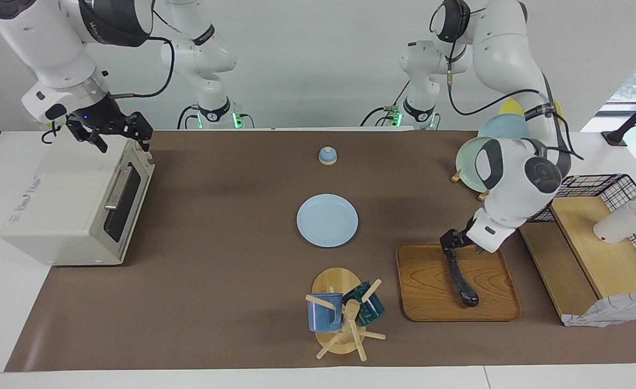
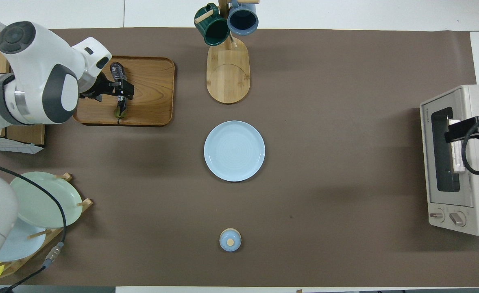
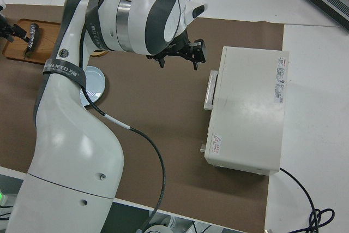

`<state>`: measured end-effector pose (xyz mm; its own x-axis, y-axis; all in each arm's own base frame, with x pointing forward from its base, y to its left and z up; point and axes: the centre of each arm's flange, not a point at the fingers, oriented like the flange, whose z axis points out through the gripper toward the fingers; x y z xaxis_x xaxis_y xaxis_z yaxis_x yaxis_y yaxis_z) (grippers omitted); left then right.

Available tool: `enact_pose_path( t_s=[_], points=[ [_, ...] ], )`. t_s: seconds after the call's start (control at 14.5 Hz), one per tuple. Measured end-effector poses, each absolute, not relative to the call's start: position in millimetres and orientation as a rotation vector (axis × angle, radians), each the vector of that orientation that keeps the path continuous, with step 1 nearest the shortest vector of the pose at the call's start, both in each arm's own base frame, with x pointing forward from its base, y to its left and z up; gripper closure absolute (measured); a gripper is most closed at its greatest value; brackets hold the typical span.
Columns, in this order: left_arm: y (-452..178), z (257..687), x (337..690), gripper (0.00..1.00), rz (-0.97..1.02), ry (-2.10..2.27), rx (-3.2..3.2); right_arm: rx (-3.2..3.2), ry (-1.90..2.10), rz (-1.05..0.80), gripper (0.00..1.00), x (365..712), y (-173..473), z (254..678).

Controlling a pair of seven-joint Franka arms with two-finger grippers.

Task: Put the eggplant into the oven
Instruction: 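Reach the left gripper to the purple eggplant on the tray and grasp it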

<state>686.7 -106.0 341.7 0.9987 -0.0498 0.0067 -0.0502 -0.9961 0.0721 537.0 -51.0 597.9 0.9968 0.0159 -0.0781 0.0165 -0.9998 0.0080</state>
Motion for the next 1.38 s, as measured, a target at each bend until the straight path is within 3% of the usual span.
enact_pose_path(
  t_s=[0.28, 0.34, 0.41, 0.69, 0.83, 0.9, 0.97, 1.17, 1.38],
  points=[
    [-107.9, 317.9, 695.6, 0.00, 0.068, -0.104, 3.089, 3.131, 0.014, -0.128, 0.00, 536.4, -54.9, 596.0],
    [-110.9, 317.7, 695.1, 0.04, 0.071, -0.112, 3.089, 3.131, 0.010, -0.123, 0.07, 536.7, -56.5, 593.6],
    [-114.9, 316.3, 694.1, 0.04, 0.074, -0.121, 3.089, 3.131, 0.009, -0.111, 0.18, 538.1, -57.1, 590.1],
    [-124.9, 305.9, 688.5, 0.52, 0.079, -0.149, 3.092, 3.125, 0.018, -0.058, 0.65, 538.3, -56.4, 556.7],
    [-124.4, 304.3, 687.9, 0.56, 0.079, -0.150, 3.094, 3.090, 0.027, -0.068, 0.84, 528.9, -62.7, 529.7],
    [-123.5, 304.5, 688.1, 0.63, 0.080, -0.149, 3.095, 3.077, 0.028, -0.081, 0.96, 523.7, -69.9, 521.3],
    [-122.4, 305.4, 688.5, 0.75, 0.082, -0.149, 3.096, 3.073, 0.027, -0.086, 0.99, 519.5, -79.1, 516.9],
    [-123.8, 323.9, 688.0, 0.75, 0.092, -0.144, 3.092, 3.051, 0.039, -0.109, 0.99, 513.3, -91.9, 510.4],
    [-128.1, 397.3, 672.0, 0.75, 0.049, -0.026, 3.028, 3.032, 0.099, -0.119, 0.99, 509.4, -104.1, 493.5]
  ],
)
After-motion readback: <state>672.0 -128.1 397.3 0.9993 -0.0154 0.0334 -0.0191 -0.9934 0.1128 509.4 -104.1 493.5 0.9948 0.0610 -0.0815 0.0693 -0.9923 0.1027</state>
